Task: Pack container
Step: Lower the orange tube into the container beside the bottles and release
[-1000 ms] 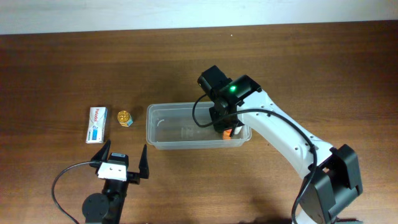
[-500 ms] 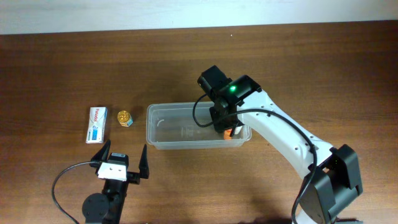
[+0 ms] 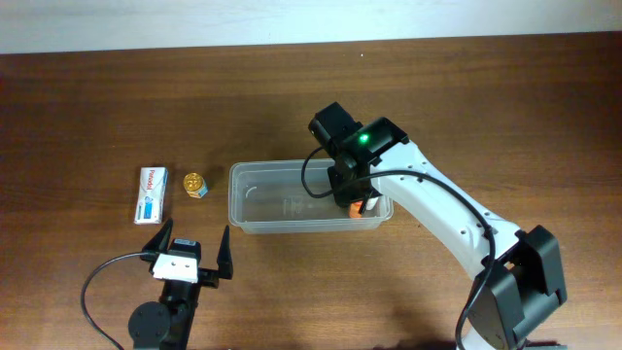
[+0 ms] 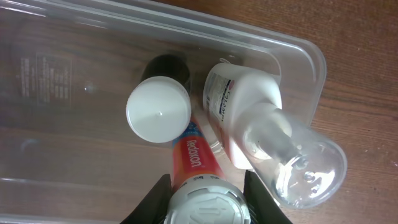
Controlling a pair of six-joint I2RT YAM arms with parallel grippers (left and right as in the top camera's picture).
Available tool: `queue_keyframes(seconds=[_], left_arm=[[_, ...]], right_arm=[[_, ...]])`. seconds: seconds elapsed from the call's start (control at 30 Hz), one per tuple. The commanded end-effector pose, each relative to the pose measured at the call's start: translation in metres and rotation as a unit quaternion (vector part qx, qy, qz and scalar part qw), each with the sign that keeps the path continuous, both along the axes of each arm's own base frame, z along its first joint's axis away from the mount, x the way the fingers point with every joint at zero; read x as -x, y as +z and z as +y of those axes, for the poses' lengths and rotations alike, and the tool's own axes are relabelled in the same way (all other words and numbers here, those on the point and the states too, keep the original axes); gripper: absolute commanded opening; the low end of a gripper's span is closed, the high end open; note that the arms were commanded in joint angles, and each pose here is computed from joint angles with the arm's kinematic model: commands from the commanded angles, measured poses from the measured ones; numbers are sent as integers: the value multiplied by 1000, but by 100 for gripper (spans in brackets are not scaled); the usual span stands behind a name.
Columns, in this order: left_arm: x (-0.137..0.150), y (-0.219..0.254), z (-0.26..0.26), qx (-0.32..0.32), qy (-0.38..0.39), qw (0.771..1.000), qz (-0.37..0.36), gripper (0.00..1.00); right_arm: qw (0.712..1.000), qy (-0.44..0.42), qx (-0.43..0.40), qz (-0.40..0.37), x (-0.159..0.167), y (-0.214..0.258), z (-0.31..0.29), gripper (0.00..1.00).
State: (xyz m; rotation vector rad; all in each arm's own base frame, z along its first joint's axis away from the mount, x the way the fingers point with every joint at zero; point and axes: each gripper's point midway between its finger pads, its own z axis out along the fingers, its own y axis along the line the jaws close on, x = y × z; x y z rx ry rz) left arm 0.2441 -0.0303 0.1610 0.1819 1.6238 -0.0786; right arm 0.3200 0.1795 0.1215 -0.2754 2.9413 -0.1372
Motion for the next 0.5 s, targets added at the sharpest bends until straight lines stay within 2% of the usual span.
queue_keyframes(seconds=[0.0,0.47], left_arm=[[0,-2,1,-8,3,1000,1,99],[0,-2,1,-8,3,1000,1,99]], right_arm=[[1000,-20,8,-8,-1,-2,-2,24],[999,-41,6,-5,1,-7,-3,24]])
